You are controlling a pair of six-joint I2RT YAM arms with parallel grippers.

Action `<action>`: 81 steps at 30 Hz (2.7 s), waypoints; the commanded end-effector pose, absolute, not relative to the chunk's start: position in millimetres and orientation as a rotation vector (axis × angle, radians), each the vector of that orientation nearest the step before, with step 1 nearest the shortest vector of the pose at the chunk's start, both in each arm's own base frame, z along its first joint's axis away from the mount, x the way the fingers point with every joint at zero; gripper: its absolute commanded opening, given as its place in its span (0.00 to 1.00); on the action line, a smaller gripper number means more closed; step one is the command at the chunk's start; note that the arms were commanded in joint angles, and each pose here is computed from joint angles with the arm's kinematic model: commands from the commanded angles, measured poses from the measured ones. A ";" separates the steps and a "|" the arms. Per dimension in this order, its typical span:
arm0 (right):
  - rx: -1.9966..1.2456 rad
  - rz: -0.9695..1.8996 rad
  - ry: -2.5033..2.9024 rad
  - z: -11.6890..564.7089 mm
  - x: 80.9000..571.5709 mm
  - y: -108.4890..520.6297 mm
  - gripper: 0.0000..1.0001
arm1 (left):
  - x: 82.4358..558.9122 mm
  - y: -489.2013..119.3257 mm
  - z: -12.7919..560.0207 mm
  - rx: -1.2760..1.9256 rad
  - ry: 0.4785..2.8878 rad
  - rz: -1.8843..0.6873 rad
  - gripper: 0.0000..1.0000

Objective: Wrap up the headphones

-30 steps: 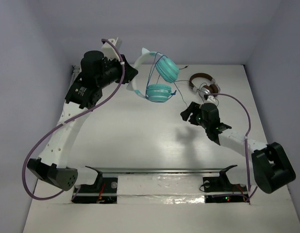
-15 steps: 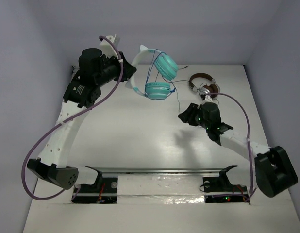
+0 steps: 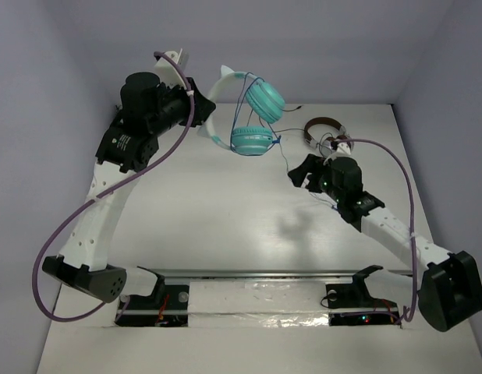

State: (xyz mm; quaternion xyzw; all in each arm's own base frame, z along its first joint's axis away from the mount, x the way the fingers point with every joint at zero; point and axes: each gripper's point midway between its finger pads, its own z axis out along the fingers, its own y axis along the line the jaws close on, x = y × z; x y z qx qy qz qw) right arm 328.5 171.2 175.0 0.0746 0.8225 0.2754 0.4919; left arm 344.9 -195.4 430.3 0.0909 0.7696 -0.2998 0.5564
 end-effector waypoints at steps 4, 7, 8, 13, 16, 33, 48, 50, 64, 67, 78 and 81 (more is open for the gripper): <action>0.093 0.669 2.006 177.5 349.2 188.1 0.83 | 329.2 -186.2 495.3 0.205 1.631 -0.729 0.00; 0.098 0.652 2.044 152.5 352.4 188.8 0.83 | 328.7 -186.5 497.4 0.209 1.626 -0.731 0.00; 0.097 0.650 2.057 146.3 351.7 189.1 0.83 | 329.4 -186.8 497.6 0.208 1.627 -0.732 0.00; 0.062 0.798 2.066 136.9 339.7 207.9 0.78 | 331.9 -186.6 501.6 0.205 1.623 -0.725 0.00; 0.054 0.853 2.089 126.3 333.4 214.7 0.71 | 336.5 -183.7 504.3 0.191 1.617 -0.716 0.00; 0.067 0.903 2.156 85.3 329.4 222.7 0.42 | 354.2 -202.2 514.2 0.189 1.593 -0.823 0.00; -0.031 0.970 2.148 103.7 294.9 253.7 0.00 | 409.0 -173.7 495.4 -0.047 1.608 -0.701 0.00; -0.056 0.963 2.168 105.3 282.0 259.4 0.00 | 422.3 -170.0 476.8 -0.135 1.606 -0.699 0.00; -0.468 0.941 2.248 137.3 187.1 332.5 0.00 | 495.1 -105.6 347.1 -0.493 1.716 -0.518 0.00; -0.597 0.964 2.218 165.4 158.6 352.6 0.00 | 499.2 -92.5 314.2 -0.536 1.759 -0.417 0.00; -0.644 0.856 2.052 268.8 164.0 346.2 0.00 | 444.3 -116.5 221.7 -0.478 1.906 -0.214 0.00; -0.655 0.826 1.996 300.2 168.7 340.0 0.00 | 420.6 -139.6 203.6 -0.424 1.949 -0.199 0.00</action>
